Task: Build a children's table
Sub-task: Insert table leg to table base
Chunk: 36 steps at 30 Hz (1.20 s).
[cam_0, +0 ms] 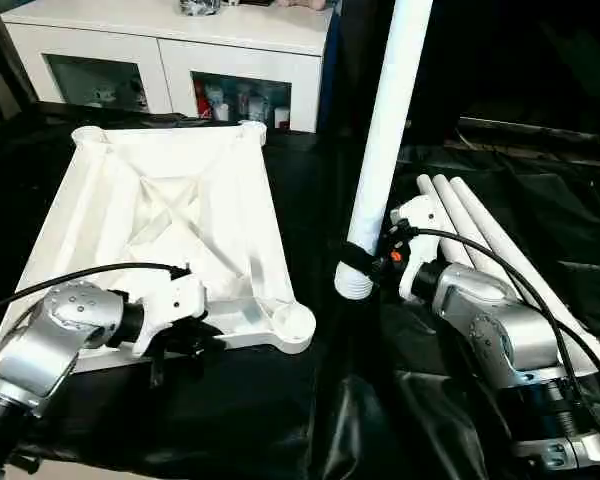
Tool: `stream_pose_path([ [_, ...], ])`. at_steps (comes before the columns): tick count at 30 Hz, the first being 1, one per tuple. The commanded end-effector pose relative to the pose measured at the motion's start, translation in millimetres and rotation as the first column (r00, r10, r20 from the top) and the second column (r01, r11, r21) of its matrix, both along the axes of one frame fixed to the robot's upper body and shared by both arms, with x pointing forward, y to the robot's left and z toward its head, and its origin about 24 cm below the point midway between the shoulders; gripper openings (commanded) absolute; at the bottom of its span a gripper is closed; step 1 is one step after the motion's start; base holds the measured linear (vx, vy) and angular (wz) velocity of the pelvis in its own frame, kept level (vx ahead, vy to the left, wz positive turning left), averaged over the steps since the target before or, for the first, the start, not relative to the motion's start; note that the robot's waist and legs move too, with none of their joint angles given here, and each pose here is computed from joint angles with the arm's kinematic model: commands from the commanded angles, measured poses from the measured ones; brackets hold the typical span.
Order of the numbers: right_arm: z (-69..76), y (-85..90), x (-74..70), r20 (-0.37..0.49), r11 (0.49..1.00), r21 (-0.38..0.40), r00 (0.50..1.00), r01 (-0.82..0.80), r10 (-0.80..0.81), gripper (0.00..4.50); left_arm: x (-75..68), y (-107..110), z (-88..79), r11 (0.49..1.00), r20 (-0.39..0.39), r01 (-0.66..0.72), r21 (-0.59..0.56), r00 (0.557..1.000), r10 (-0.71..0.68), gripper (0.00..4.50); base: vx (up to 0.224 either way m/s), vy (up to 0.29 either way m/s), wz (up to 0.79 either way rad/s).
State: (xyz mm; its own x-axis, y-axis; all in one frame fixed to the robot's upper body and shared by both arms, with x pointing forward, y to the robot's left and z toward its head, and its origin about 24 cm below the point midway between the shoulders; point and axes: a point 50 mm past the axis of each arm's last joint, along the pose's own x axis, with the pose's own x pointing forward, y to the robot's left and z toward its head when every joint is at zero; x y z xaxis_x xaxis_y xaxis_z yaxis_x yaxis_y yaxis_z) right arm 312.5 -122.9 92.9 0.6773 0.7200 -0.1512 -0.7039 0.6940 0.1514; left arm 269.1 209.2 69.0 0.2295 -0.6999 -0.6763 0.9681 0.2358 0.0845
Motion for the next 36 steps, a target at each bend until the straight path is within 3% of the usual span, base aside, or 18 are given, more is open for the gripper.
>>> stream_pose_path([
  [1,7.5,-0.4,1.0,0.042,1.0,0.012,0.999,0.007,-0.008,1.91,7.1,-1.6,1.6,0.999,0.034,-0.032,0.007,0.999,0.031,0.0,0.0,0.0,0.0],
  [4,8.5,-1.0,3.1,0.037,0.999,0.034,0.999,0.025,-0.026,1.91,12.5,-14.1,3.9,0.999,0.069,-0.008,-0.042,0.998,0.011,0.0,0.0,0.0,0.0],
  [9,10.1,-0.9,10.8,0.031,0.996,0.055,0.997,0.075,-0.077,1.91,33.5,-55.3,5.6,0.996,0.133,0.01,-0.084,0.991,0.002,0.0,0.0,0.0,0.0],
  [14,11.2,7.5,9.8,0.025,0.998,0.055,1.0,0.01,-0.011,1.91,38.1,-73.7,5.3,0.994,0.136,0.036,-0.107,0.991,-0.022,0.0,0.0,0.0,0.0],
  [27,0.8,18.6,20.5,0.006,0.998,0.002,0.998,-0.065,0.065,1.91,41.4,-77.5,-1.7,0.99,0.117,-0.015,-0.141,0.993,0.032,0.0,0.0,0.0,0.0],
  [32,-2.8,14.5,24.3,0.002,0.999,0.011,0.999,-0.047,0.047,1.91,41.3,-78.0,0.1,0.986,0.161,-0.011,-0.167,0.986,0.038,0.0,0.0,0.0,0.0],
  [34,-5.0,12.5,25.2,-0.002,0.999,0.013,0.999,-0.041,0.041,1.91,39.2,-79.7,0.9,0.98,0.143,0.0,-0.197,0.989,0.029,0.45,0.0,0.0,0.0],
  [36,-6.2,11.3,25.7,-0.003,0.999,0.014,0.999,-0.036,0.036,1.91,37.9,-80.3,1.0,0.977,0.122,-0.003,-0.213,0.992,0.029,0.6,0.0,0.0,0.0],
])
